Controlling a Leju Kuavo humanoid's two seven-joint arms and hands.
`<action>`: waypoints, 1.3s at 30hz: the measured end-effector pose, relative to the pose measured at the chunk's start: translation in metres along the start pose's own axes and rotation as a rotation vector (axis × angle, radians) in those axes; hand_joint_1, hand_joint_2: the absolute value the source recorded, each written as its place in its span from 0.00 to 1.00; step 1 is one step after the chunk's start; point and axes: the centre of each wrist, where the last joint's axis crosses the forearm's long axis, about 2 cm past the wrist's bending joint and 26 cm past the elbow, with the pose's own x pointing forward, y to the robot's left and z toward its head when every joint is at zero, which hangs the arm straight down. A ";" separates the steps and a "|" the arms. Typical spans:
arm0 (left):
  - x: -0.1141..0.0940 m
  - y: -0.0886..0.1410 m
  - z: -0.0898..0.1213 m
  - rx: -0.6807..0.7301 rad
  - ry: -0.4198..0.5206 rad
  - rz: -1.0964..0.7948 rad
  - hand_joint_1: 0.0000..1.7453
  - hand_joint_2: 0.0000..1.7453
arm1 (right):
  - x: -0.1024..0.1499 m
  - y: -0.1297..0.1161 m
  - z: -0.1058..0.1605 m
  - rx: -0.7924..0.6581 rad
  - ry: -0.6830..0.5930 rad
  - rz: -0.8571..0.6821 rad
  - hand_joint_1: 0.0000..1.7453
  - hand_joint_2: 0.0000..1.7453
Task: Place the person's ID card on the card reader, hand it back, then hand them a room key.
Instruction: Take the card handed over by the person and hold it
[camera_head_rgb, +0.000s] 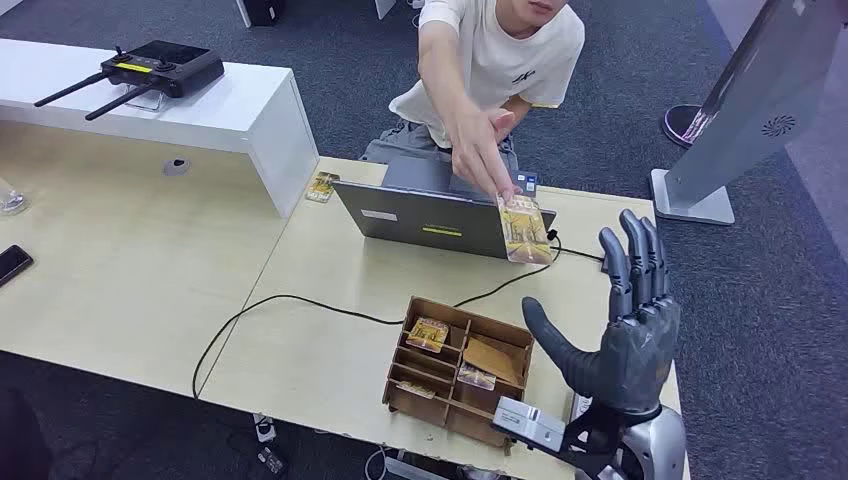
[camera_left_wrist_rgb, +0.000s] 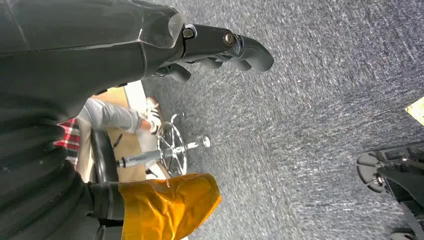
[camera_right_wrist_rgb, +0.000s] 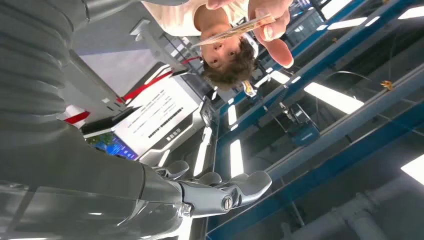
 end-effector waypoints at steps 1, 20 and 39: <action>0.001 0.000 0.000 -0.001 0.000 -0.003 0.00 1.00 | 0.000 0.001 -0.002 0.003 0.001 0.003 0.00 1.00; 0.012 0.008 0.002 0.002 -0.002 -0.082 0.00 1.00 | -0.030 0.040 -0.047 0.186 0.008 0.170 0.73 1.00; 0.008 0.006 0.002 0.001 -0.009 -0.080 0.00 1.00 | -0.032 0.049 -0.042 0.241 0.035 0.174 1.00 1.00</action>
